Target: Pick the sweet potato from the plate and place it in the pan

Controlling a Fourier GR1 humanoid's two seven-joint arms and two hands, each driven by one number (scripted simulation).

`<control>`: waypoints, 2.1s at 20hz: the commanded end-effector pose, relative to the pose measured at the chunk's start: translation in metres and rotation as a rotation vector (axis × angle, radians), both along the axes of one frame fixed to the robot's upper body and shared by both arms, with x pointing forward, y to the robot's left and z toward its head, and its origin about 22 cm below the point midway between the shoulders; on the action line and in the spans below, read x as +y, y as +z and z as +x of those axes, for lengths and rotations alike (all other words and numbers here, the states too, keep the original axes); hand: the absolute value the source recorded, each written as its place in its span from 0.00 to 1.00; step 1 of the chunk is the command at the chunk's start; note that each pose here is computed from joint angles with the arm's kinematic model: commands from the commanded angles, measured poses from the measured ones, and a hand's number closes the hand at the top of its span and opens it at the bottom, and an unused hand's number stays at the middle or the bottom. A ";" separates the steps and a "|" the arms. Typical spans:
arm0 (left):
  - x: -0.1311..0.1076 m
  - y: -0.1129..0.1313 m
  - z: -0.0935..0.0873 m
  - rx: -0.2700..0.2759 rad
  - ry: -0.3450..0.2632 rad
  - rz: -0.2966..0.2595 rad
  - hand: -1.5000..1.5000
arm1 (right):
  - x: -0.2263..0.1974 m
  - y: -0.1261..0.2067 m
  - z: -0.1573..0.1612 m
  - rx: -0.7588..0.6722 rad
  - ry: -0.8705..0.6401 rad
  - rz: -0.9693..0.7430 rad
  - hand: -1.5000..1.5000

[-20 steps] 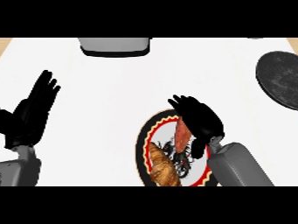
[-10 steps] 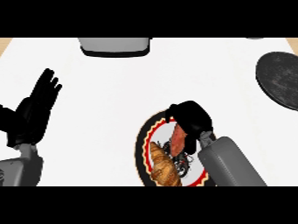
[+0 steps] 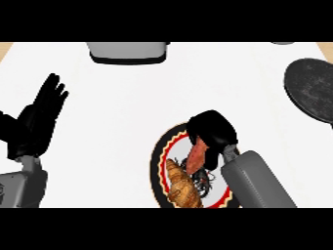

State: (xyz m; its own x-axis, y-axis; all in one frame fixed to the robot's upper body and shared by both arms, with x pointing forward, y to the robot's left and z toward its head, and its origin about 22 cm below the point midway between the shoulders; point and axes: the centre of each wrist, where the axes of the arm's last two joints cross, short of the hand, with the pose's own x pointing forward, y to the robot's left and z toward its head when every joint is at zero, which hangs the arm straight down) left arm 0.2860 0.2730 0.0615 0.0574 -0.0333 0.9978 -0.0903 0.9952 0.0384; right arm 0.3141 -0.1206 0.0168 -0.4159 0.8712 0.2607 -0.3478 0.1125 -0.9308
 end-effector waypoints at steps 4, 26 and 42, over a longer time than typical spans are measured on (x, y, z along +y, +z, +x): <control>0.008 -0.009 -0.017 0.000 -0.009 -0.005 0.50 | -0.033 0.007 0.015 0.020 -0.286 -0.024 1.00; 0.012 -0.016 -0.008 0.006 0.008 -0.006 0.50 | -0.087 0.210 0.024 -0.519 -0.721 -0.052 1.00; 0.010 -0.023 -0.017 -0.006 -0.013 -0.012 0.50 | -0.283 0.168 0.055 -0.586 -0.953 0.067 1.00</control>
